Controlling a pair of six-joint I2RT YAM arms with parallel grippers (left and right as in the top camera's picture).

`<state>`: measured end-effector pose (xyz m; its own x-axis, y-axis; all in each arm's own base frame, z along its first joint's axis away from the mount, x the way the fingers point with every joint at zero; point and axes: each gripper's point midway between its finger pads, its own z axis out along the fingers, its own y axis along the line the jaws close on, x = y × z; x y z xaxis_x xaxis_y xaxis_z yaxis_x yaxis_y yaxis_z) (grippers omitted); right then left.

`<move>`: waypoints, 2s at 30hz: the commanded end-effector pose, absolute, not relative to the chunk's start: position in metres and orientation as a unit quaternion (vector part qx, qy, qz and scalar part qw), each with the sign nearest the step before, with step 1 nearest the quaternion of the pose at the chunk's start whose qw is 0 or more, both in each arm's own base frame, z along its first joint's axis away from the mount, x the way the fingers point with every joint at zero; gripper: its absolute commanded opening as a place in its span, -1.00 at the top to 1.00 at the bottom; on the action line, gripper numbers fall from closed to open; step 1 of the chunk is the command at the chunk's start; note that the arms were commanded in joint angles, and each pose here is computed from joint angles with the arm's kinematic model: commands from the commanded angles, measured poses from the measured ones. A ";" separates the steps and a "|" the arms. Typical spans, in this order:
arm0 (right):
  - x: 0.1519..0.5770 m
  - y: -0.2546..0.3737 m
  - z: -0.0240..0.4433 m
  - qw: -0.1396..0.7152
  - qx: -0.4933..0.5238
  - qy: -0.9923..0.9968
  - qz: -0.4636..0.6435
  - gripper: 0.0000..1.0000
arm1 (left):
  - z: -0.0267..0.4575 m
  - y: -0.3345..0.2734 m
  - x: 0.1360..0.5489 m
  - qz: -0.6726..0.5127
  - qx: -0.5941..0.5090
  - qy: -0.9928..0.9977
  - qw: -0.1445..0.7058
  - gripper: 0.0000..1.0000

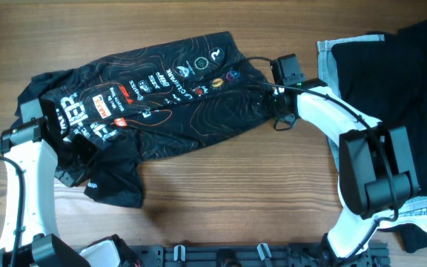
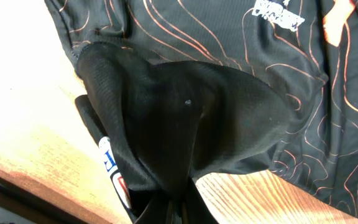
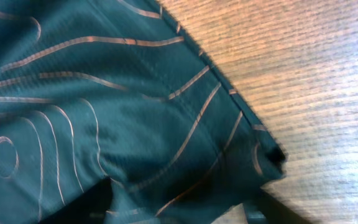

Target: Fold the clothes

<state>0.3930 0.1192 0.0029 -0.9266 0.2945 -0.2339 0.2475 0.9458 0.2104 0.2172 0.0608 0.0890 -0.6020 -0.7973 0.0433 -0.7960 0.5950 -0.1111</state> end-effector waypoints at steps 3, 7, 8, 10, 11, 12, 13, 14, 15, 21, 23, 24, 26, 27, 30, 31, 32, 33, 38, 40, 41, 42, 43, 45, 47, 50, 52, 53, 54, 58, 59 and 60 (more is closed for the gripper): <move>0.388 0.114 -0.022 0.106 0.154 0.979 0.087 0.65 | 0.096 0.065 0.220 -0.056 -0.439 0.896 0.021 0.92; 0.397 0.100 -0.006 0.126 0.159 0.975 0.089 0.92 | 0.096 0.067 0.228 -0.059 -0.430 0.900 0.038 0.92; 0.404 0.093 0.010 0.145 0.154 0.973 0.093 0.92 | 0.101 0.067 0.239 -0.073 -0.408 0.908 0.059 0.92; 0.418 0.077 0.051 0.185 0.149 0.967 0.098 0.92 | 0.116 0.067 0.259 -0.092 -0.391 0.911 0.095 0.92; 0.422 0.071 0.073 0.202 0.147 0.963 0.104 0.92 | 0.127 0.067 0.269 -0.099 -0.386 0.910 0.115 0.92; 0.426 0.062 0.109 0.225 0.146 0.956 0.115 0.92 | 0.146 0.068 0.284 -0.108 -0.377 0.909 0.143 0.92; 0.428 0.054 0.142 0.247 0.140 0.951 0.120 0.92 | 0.171 0.067 0.300 -0.118 -0.361 0.908 0.179 0.92; 0.427 0.047 0.174 0.271 0.127 0.946 0.122 0.92 | 0.197 0.064 0.315 -0.126 -0.332 0.910 0.215 0.92; 0.424 0.043 0.200 0.291 0.117 0.942 0.120 0.91 | 0.218 0.062 0.325 -0.130 -0.312 0.909 0.243 0.92; 0.381 0.035 0.361 0.439 0.072 0.888 0.119 0.92 | 0.369 0.045 0.340 -0.148 -0.248 0.872 0.394 0.92; 0.366 0.034 0.400 0.483 0.068 0.864 0.123 0.92 | 0.408 0.042 0.332 -0.149 -0.236 0.855 0.437 0.92; 0.358 0.032 0.420 0.508 0.068 0.850 0.120 0.92 | 0.431 0.041 0.326 -0.149 -0.228 0.843 0.464 0.92; 0.343 0.021 0.455 0.555 0.076 0.823 0.098 0.92 | 0.468 0.037 0.311 -0.149 -0.213 0.819 0.512 0.92; 0.336 0.017 0.470 0.574 0.071 0.811 0.087 0.92 | 0.482 0.035 0.304 -0.149 -0.207 0.808 0.531 0.92; 0.323 0.003 0.500 0.615 0.085 0.782 0.052 0.92 | 0.507 0.030 0.287 -0.149 -0.194 0.786 0.568 0.92; 0.323 -0.001 0.501 0.618 0.092 0.780 0.043 0.92 | 0.509 0.030 0.286 -0.149 -0.193 0.784 0.571 0.92; 0.326 -0.001 0.498 0.614 0.092 0.783 0.043 0.92 | 0.507 0.031 0.287 -0.149 -0.194 0.786 0.568 0.92; 0.331 -0.001 0.494 0.609 0.092 0.787 0.042 0.92 | 0.504 0.032 0.292 -0.149 -0.196 0.789 0.564 0.92; 0.385 0.004 0.444 0.550 0.067 0.832 0.024 0.92 | 0.465 0.038 0.344 -0.154 -0.205 0.822 0.508 0.92; 0.421 0.005 0.408 0.514 0.067 0.855 0.021 0.92 | 0.435 0.038 0.381 -0.157 -0.202 0.842 0.474 0.92; 0.432 0.006 0.398 0.507 0.068 0.859 0.020 0.92 | 0.426 0.038 0.394 -0.155 -0.194 0.849 0.467 0.92; 0.453 0.007 0.382 0.500 0.069 0.863 0.019 0.92 | 0.408 0.037 0.420 -0.151 -0.179 0.858 0.456 0.92; 0.473 0.008 0.371 0.500 0.069 0.863 0.020 0.92 | 0.397 0.037 0.438 -0.147 -0.175 0.862 0.453 0.92; 0.503 0.009 0.359 0.512 0.076 0.855 0.026 0.92 | 0.375 0.038 0.474 -0.129 -0.158 0.866 0.456 0.92; 0.532 0.010 0.361 0.547 0.082 0.832 0.034 0.92 | 0.358 0.036 0.518 -0.130 -0.145 0.858 0.476 0.92; 0.548 0.010 0.405 0.622 0.100 0.774 0.060 0.92 | 0.372 0.035 0.553 -0.144 -0.143 0.822 0.531 0.92; 0.549 0.010 0.447 0.673 0.100 0.730 0.071 0.92 | 0.400 0.037 0.564 -0.169 -0.159 0.783 0.577 0.92; 0.545 0.009 0.475 0.699 0.105 0.704 0.076 0.91 | 0.423 0.036 0.568 -0.184 -0.159 0.755 0.609 0.92; 0.539 0.005 0.500 0.718 0.115 0.682 0.078 0.92 | 0.449 0.036 0.568 -0.195 -0.157 0.727 0.639 0.92; 0.516 -0.010 0.566 0.769 0.125 0.624 0.062 0.92 | 0.551 0.037 0.542 -0.209 -0.132 0.640 0.727 0.92; 0.511 -0.013 0.573 0.773 0.123 0.620 0.055 0.92 | 0.570 0.038 0.534 -0.209 -0.127 0.626 0.741 0.92; 0.508 -0.017 0.574 0.771 0.124 0.623 0.052 0.92 | 0.587 0.037 0.524 -0.209 -0.122 0.615 0.751 0.92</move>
<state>0.5341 0.0095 0.5363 0.1307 0.2471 -0.9601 0.0049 0.9683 0.2498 0.5684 0.0320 0.4977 -0.0228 -0.4554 -0.8900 0.1043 0.8843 -0.4551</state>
